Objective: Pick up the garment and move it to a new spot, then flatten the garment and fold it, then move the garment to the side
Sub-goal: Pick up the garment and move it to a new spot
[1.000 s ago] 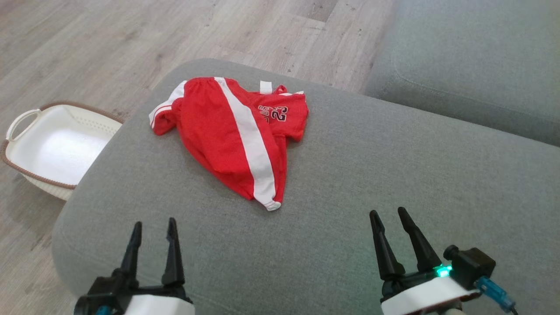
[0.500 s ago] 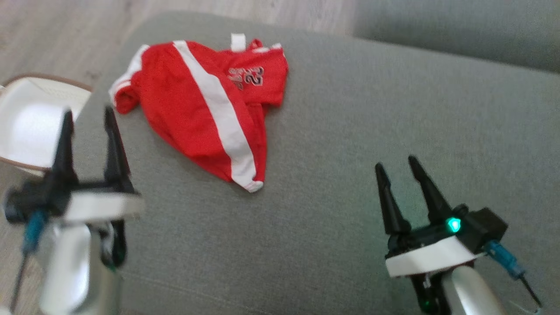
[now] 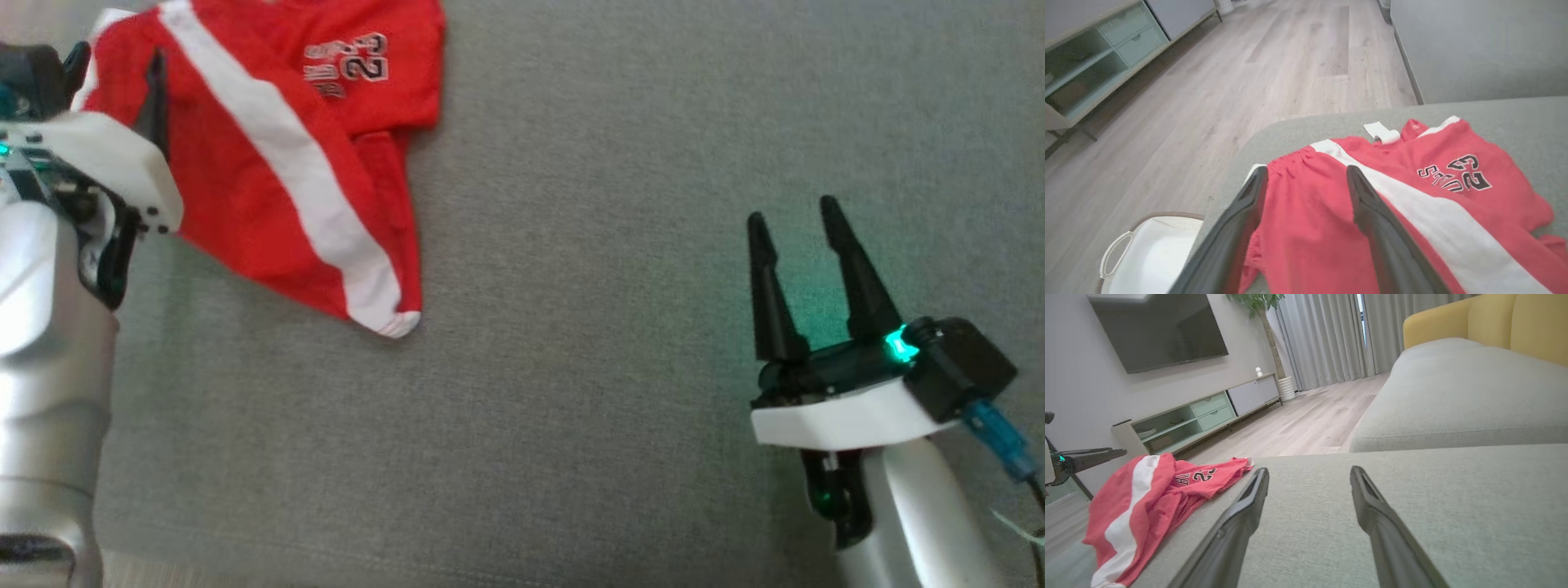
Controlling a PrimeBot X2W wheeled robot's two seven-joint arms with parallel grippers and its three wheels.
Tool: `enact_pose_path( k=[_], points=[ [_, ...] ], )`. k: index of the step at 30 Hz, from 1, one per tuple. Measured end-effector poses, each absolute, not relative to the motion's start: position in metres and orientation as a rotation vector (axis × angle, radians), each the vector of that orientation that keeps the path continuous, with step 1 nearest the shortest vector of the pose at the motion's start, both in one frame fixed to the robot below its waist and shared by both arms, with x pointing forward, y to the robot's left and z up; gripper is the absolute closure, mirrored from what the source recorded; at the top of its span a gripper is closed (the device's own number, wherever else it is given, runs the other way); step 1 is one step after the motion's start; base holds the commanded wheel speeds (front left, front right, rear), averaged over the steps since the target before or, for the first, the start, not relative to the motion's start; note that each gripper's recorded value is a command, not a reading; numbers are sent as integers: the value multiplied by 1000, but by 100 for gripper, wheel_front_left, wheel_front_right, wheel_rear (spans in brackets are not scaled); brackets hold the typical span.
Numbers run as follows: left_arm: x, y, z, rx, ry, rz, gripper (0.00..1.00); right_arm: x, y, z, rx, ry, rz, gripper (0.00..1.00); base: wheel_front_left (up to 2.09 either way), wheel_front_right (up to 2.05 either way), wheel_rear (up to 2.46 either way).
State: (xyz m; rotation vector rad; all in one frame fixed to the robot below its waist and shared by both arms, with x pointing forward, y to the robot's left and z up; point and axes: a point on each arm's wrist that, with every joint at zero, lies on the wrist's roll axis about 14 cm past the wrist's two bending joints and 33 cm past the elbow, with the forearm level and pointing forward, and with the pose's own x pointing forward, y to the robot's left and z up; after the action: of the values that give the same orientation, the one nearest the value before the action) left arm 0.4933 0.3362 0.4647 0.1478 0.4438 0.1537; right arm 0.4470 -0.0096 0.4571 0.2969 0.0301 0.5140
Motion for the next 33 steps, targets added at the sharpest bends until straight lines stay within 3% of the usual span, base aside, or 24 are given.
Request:
enact_pose_path(
  k=[12,14,15,19,33],
  points=[
    [511,318,389,89,688,101,0,462,-36,431,288,70,434,0,0,0,0],
    [512,317,386,68,694,103,80,463,-37,431,288,67,430,0,0,0,0],
    [512,317,386,63,692,106,100,463,-37,431,288,68,430,0,0,0,0],
    [512,318,390,79,676,98,100,463,-36,433,286,63,431,0,0,0,0],
    [557,297,561,8,34,50,100,449,-42,478,318,-15,424,0,0,0,0]
  ],
)
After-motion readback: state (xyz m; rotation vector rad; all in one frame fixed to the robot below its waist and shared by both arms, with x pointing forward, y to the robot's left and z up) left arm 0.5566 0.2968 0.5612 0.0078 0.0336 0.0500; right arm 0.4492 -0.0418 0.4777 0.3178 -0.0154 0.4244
